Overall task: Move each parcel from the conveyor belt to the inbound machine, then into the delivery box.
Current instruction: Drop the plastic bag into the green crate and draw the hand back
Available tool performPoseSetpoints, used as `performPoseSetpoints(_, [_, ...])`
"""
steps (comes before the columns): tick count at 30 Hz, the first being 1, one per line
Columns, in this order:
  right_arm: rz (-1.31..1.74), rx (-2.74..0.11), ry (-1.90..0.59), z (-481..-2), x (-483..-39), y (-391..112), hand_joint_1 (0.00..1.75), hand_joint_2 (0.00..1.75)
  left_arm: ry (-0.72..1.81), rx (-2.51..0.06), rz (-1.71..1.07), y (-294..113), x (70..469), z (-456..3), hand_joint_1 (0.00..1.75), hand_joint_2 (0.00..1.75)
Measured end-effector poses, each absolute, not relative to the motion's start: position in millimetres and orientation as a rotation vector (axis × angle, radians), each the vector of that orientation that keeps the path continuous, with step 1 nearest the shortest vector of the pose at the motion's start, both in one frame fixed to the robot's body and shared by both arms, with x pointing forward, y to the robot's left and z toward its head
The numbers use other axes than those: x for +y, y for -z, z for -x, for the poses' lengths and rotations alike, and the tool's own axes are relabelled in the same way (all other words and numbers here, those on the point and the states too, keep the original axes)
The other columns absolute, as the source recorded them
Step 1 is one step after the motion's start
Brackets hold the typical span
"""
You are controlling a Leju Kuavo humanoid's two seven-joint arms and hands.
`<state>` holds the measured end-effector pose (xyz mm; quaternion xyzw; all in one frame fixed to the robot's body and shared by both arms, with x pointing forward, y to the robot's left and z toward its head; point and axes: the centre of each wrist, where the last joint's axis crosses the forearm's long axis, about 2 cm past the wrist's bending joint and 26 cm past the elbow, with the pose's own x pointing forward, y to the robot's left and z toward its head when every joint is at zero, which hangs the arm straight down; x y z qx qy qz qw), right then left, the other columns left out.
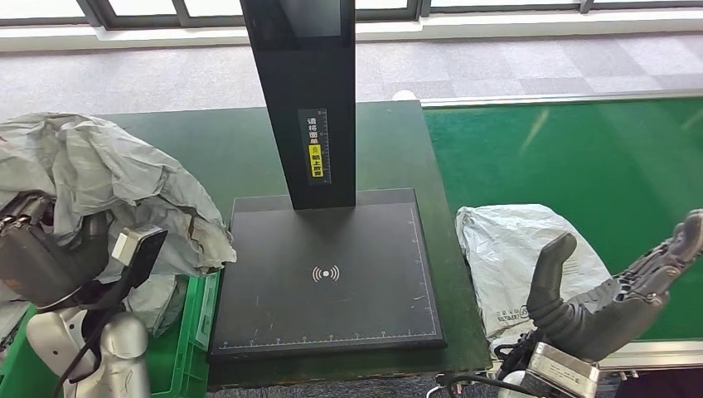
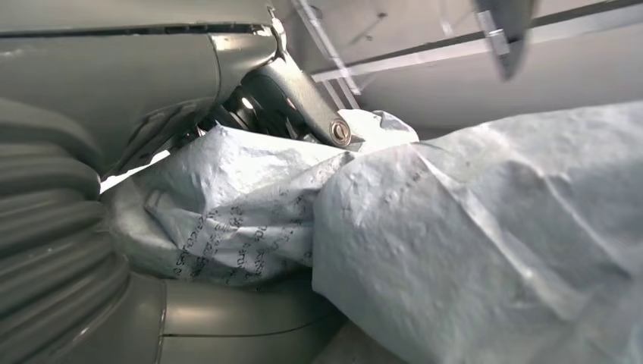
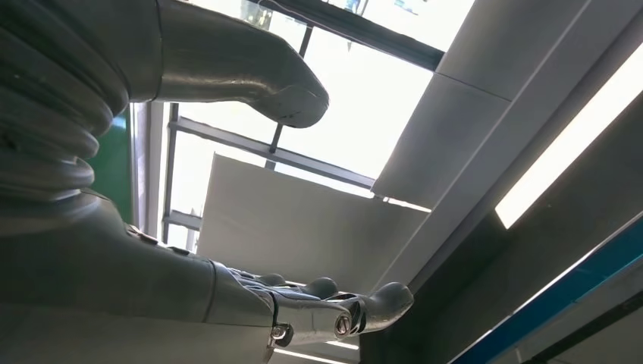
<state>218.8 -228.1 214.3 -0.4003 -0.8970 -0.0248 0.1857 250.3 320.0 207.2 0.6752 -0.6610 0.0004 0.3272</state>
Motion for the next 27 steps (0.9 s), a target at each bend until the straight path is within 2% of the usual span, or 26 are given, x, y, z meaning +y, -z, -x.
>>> performPoseSetpoints(5, [1.131, -2.527, 0.067, -218.8, -228.2, -214.3, 0.0, 1.75, -0.036, -1.646, -1.835, -191.6, 355.5, -232.7, 1.75, 1.75])
performPoseSetpoints(10, [1.135, -2.521, 0.069, -218.6, -229.4, -213.7, 0.0, 1.75, -0.044, -1.559, -1.882, -183.8, 371.8, -224.3, 1.74, 1.75])
performPoseSetpoints(14, [1.15, -2.504, 0.077, -217.9, -233.6, -211.6, 0.0, 1.75, -0.035, -1.481, -1.906, -182.3, 374.5, -225.8, 0.0, 1.75])
performPoseSetpoints(21, [1.16, -2.492, 0.082, -217.2, -236.1, -210.3, 0.0, 1.75, 0.005, -1.35, -1.941, -181.7, 369.4, -230.6, 0.0, 1.75])
performPoseSetpoints(27, [1.155, -2.49, 0.092, -216.8, -236.3, -210.1, 0.0, 1.75, 0.02, -1.351, -1.936, -186.4, 357.7, -240.7, 0.0, 1.75])
